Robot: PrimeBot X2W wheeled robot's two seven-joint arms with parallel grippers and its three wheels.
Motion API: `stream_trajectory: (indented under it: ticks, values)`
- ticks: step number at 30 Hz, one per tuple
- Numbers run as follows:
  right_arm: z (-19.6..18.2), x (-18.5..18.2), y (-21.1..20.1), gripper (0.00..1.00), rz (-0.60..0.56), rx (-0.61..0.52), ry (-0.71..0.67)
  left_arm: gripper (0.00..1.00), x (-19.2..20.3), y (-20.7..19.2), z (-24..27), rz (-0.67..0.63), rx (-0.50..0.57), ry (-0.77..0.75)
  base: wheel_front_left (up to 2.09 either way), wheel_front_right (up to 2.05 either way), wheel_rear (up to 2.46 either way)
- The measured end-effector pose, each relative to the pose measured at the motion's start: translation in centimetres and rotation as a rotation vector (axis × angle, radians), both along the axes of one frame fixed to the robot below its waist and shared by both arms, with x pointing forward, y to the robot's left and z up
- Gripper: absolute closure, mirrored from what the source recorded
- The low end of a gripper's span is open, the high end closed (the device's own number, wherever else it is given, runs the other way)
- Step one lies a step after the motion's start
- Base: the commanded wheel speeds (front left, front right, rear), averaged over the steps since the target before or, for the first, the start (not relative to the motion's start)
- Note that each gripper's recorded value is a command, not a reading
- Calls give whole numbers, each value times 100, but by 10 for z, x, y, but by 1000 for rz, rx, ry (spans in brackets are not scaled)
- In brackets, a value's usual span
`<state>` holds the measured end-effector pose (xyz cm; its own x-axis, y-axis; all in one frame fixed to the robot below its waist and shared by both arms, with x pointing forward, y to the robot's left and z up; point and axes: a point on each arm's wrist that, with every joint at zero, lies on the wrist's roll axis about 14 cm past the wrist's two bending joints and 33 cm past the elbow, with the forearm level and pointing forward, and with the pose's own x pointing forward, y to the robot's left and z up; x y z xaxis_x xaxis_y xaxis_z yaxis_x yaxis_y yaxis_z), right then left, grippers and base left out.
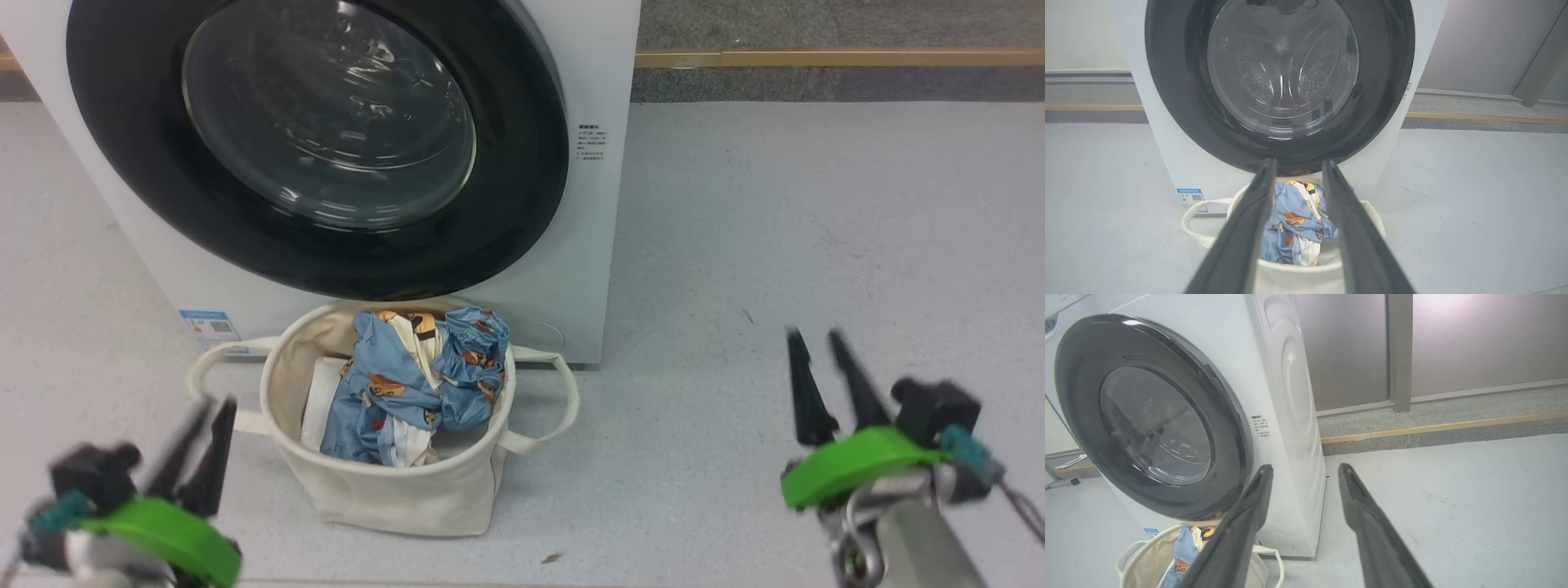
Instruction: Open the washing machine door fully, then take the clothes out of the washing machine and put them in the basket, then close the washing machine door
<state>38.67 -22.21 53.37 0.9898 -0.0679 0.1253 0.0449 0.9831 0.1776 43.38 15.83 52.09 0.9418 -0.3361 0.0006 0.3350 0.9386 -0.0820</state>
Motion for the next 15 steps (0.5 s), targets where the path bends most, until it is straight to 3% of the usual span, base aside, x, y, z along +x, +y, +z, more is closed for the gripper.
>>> stream_trajectory:
  ticks: [6, 15]
  values:
    - [-59, -25, 2, 100, -11, 57, 167, 100, -31, -11, -56, 0, -35, 166, 0, 0, 0]
    - [-54, -21, 2, 100, -19, 153, 152, 100, -27, -6, -50, 43, -130, 178, 0, 0, 0]
